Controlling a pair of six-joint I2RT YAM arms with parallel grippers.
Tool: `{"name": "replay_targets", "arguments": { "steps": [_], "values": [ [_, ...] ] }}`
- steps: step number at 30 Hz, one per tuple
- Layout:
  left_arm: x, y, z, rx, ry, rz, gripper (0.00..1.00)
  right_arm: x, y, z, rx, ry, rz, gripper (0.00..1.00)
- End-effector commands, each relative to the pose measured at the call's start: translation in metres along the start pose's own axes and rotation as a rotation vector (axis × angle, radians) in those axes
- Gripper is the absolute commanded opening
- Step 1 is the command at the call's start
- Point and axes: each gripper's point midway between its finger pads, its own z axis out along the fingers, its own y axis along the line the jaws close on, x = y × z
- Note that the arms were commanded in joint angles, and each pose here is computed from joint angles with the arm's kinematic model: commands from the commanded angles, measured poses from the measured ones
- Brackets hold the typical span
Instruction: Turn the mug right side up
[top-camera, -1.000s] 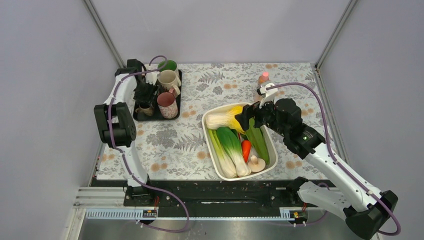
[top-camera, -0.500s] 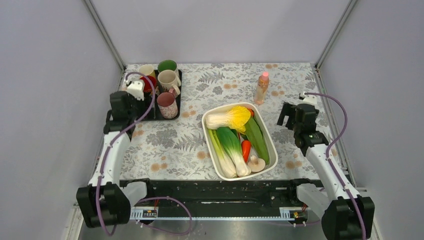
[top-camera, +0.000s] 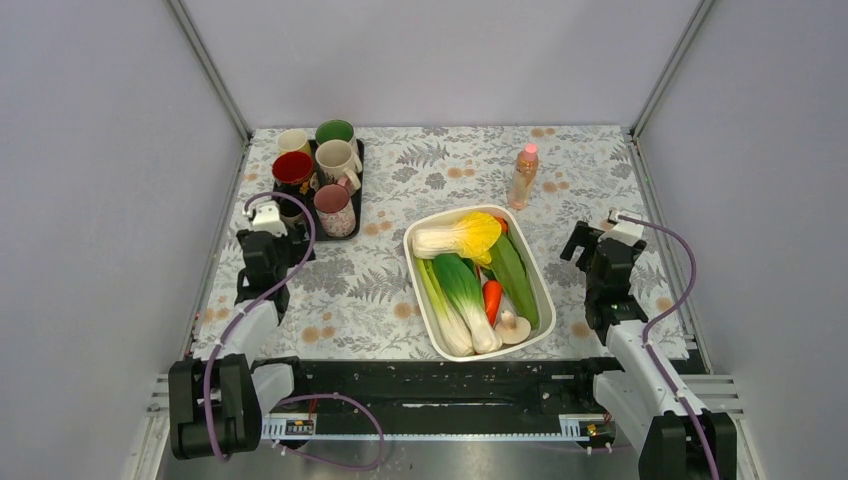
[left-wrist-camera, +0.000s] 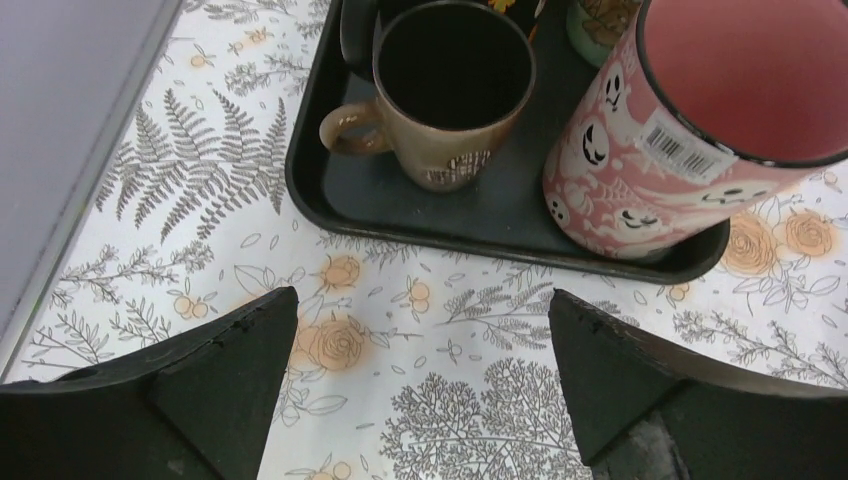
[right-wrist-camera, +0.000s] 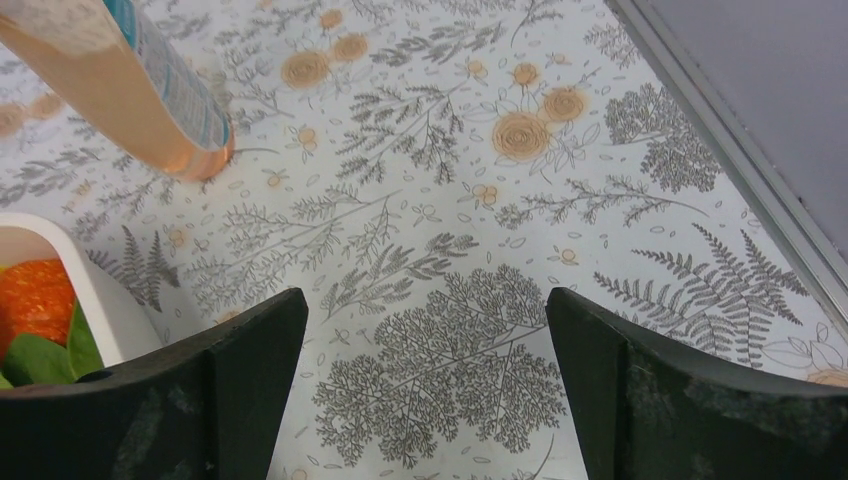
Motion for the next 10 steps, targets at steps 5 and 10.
{"name": "replay_targets", "arguments": {
  "steps": [5, 10],
  "values": [
    [-0.028, 0.003, 0.008, -0.016, -0.126, -0.016, 0.99, -0.034, 0.008, 0.002, -0.038, -0.128, 0.015, 1.00],
    [-0.027, -0.004, 0.001, 0.029, -0.186, -0.004, 0.99, -0.031, 0.009, 0.000, -0.049, -0.121, 0.016, 0.99]
  ]
}}
